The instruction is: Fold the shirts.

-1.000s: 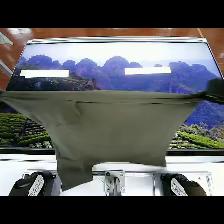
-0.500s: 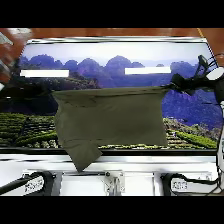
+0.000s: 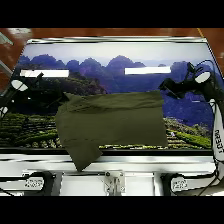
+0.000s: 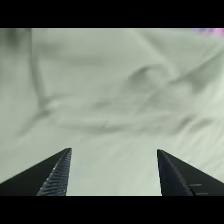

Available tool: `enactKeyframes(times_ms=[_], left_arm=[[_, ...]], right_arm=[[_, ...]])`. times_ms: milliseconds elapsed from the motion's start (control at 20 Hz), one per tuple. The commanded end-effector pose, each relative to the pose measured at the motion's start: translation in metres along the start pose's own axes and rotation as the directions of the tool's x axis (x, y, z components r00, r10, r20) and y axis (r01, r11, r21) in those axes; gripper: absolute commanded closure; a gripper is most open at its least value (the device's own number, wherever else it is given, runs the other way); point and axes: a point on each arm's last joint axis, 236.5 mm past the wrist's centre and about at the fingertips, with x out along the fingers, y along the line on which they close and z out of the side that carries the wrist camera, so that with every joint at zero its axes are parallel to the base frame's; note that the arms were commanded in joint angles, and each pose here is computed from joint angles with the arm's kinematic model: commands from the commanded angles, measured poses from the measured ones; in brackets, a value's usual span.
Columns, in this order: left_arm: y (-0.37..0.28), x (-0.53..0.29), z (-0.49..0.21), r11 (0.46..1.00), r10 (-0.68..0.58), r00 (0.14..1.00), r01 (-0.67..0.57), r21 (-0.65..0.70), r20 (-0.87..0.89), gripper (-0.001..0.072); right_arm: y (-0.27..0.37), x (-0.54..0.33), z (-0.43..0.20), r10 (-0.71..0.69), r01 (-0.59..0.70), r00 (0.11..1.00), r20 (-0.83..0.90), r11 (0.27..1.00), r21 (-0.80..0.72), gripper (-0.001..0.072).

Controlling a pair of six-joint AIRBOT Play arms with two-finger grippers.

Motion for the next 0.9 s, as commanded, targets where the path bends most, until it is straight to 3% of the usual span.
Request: enactKeyframes(times_ms=[0, 100, 200, 350, 500, 850], left_arm=[[0.047, -0.062, -0.046, 0.993, 0.113, 0.97, -0.115, 0.003, -0.217, 0.0083], [0.067, -0.1, -0.063, 0.99, 0.132, 0.97, -0.14, -0.024, -0.204, 0.0083], [0.084, -0.111, -0.095, 0.985, 0.12, 0.973, -0.141, -0.096, -0.199, 0.0082], [0.09, -0.077, -0.176, 0.985, 0.001, 0.957, -0.05, -0.162, -0.289, 0.0038], [0.091, -0.036, -0.218, 0.978, -0.068, 0.952, 0.005, -0.206, -0.298, 0.0039], [0.09, -0.002, -0.209, 0.958, -0.115, 0.981, 0.067, -0.279, -0.158, 0.0044]], right_arm=[[-0.048, -0.059, -0.024, -0.182, 0.17, 0.979, -0.091, 0.977, -0.126, 0.0011], [-0.105, -0.113, -0.053, -0.392, 0.365, 0.901, -0.186, 0.917, -0.164, 0.0016], [-0.137, -0.144, -0.085, -0.439, 0.418, 0.855, -0.277, 0.899, -0.132, 0.0016], [-0.128, -0.129, -0.123, -0.192, 0.228, 0.929, -0.316, 0.97, 0.083, 0.0016], [-0.105, -0.101, -0.158, 0.011, 0.061, 0.932, -0.363, 0.981, 0.186, 0.0016], [-0.087, -0.079, -0.167, 0.09, -0.009, 0.933, -0.348, 0.974, 0.227, 0.0016]])
